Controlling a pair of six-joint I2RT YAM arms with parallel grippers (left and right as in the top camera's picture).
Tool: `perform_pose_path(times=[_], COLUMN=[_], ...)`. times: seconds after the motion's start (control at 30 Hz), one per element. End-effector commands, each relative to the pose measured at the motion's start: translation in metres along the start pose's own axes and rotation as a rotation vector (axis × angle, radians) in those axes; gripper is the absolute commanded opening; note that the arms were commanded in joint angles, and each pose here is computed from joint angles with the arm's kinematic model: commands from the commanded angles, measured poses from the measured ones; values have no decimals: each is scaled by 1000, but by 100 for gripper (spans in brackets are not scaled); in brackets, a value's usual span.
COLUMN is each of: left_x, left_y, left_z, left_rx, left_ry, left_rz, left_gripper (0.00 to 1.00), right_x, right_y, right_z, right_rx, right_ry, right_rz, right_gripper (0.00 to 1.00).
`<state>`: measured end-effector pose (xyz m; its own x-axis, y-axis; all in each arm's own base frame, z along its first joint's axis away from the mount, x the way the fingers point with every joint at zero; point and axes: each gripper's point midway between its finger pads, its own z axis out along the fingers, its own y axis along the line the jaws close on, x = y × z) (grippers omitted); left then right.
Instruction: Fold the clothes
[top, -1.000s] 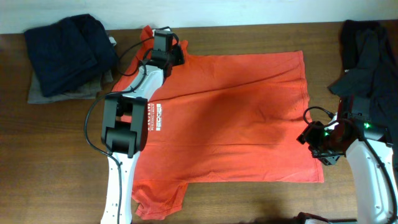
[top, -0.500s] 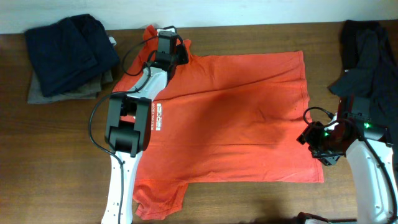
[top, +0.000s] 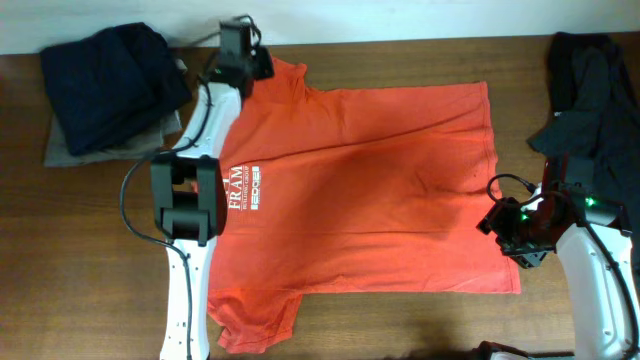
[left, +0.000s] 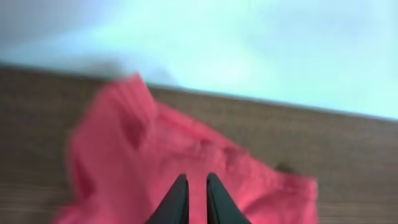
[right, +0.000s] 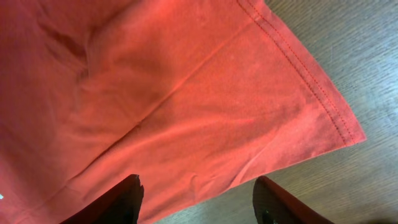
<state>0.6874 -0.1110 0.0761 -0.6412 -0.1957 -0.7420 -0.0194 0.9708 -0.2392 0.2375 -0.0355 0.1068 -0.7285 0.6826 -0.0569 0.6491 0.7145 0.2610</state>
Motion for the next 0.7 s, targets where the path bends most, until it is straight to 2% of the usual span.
perform_pose_path(times=[0.0, 0.13, 0.37, 0.5, 0.67], left_x=[-51, -23, 71, 96, 94], left_y=[-17, -10, 15, 30, 60], left_z=[-38, -52, -29, -16, -9], left_rx=[24, -4, -60, -87, -162], left_ry=[-49, 105, 401, 456, 437], left_rz=[46, 54, 46, 37, 27], left_gripper=[8, 5, 4, 1, 1], right_x=[-2, -3, -6, -6, -6], right_y=[6, 7, 8, 8, 8], right_z=[-4, -4, -4, -4, -4], right_rx=[-19, -21, -28, -28, -28], right_ry=[-8, -13, -25, -25, -25], right_rz=[-23, -24, -27, -27, -27], right_gripper=[62, 62, 62, 62, 62])
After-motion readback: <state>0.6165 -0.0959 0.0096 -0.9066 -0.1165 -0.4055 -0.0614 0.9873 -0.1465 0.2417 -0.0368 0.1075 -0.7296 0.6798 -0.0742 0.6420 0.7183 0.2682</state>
